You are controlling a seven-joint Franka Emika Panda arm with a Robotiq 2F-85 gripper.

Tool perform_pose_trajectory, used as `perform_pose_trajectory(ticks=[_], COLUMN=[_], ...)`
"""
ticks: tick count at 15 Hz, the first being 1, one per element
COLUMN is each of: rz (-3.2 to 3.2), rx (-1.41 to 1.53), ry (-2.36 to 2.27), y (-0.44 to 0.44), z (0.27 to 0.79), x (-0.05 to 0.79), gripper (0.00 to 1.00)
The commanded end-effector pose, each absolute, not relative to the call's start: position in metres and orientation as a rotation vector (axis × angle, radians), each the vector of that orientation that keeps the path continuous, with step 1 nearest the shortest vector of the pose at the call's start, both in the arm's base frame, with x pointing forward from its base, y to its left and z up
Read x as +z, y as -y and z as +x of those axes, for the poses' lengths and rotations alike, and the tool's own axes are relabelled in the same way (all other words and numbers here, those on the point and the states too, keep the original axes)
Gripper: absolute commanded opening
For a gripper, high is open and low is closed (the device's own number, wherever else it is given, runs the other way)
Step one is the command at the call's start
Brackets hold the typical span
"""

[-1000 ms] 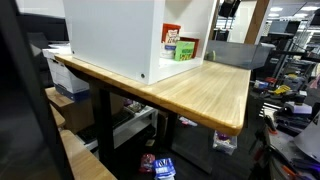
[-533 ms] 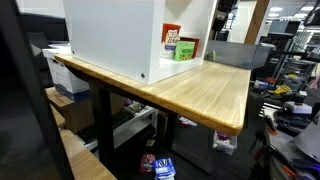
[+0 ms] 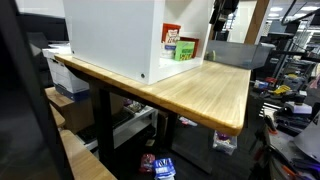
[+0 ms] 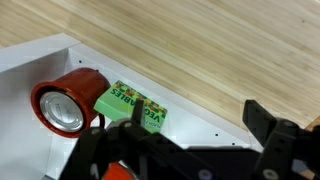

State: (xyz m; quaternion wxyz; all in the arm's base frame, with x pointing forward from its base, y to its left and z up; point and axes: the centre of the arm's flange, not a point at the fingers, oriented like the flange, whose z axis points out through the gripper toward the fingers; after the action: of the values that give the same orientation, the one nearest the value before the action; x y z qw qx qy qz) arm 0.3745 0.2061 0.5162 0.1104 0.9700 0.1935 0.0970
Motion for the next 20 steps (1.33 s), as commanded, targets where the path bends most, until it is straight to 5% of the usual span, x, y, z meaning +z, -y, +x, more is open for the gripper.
perform_pose_trajectory(ticks=[1,20], rz=[2.831,2.382], rx=[0.289,0.435], ry=[-0.588,-1.396], y=[-0.206,-0.177], z=[0.375,0.403], x=[0.516,0.492], gripper=[1.0,1.0])
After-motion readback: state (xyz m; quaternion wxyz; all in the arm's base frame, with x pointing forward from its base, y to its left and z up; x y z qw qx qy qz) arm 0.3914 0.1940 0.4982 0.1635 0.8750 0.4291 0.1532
